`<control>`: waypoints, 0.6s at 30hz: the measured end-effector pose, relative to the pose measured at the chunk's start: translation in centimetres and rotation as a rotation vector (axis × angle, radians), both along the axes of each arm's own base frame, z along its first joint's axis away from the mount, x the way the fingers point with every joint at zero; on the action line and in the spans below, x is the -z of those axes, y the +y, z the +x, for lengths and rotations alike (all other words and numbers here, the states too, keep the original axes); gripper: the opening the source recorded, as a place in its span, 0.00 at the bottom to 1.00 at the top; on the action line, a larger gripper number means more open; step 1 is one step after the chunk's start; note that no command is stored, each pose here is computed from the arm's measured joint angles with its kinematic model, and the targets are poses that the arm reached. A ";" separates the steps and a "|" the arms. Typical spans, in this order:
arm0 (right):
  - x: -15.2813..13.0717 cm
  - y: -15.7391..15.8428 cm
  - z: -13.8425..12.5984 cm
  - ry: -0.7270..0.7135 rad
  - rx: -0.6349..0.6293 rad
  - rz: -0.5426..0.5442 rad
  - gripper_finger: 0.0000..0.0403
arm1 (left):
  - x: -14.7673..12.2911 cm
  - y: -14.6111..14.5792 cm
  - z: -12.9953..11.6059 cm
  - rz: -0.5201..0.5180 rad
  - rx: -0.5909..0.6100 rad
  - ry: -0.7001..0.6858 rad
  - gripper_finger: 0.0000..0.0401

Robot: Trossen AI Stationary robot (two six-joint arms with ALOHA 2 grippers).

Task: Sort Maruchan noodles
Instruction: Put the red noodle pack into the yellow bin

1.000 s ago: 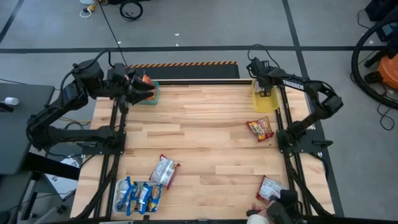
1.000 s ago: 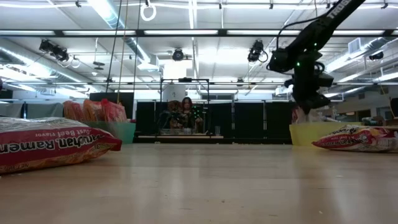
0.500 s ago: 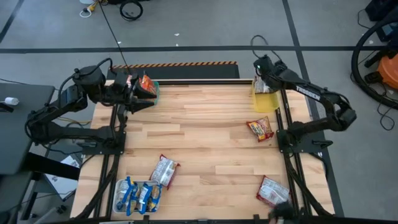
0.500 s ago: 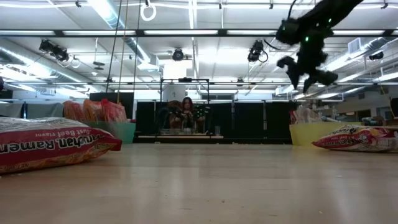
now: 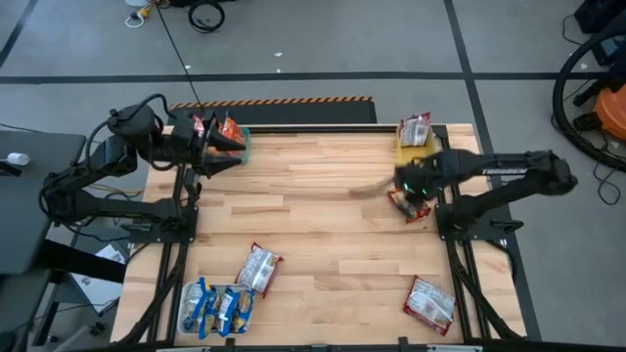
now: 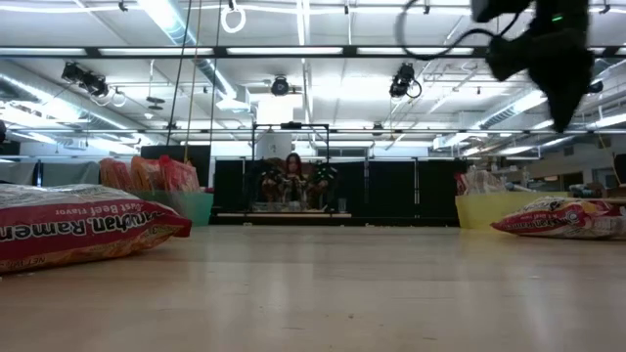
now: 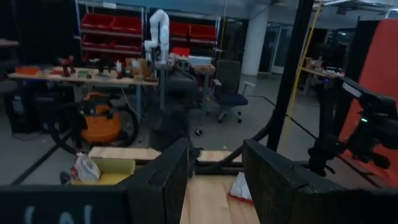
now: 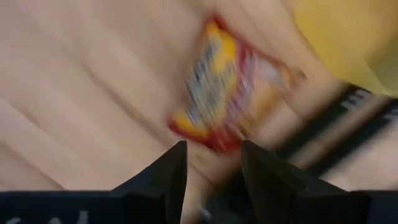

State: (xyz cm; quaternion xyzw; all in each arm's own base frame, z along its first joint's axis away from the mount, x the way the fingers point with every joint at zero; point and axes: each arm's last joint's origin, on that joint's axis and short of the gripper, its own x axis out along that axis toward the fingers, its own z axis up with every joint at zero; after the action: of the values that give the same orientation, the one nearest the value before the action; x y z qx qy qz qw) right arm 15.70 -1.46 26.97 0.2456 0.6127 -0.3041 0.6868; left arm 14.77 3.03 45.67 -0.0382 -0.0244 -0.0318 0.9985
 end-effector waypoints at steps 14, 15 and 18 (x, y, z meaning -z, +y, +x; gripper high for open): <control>4.9 3.6 -1.5 0.267 -0.740 -0.047 0.54 | 0.1 0.1 0.0 -0.078 -0.012 0.015 0.39; 5.6 3.6 -1.5 0.286 -0.749 -0.041 0.55 | 0.1 0.1 0.0 -0.087 -0.012 0.015 0.39; 6.2 3.8 -0.7 0.325 -0.760 -0.012 0.57 | 0.1 0.1 0.0 -0.102 -0.011 0.016 0.39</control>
State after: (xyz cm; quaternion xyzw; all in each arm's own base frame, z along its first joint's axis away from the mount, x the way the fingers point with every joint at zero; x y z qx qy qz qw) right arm 14.95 2.34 20.74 -0.0532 0.7584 -0.0673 0.6461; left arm 14.80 3.09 45.57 -0.0890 -0.0183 -0.0245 0.9956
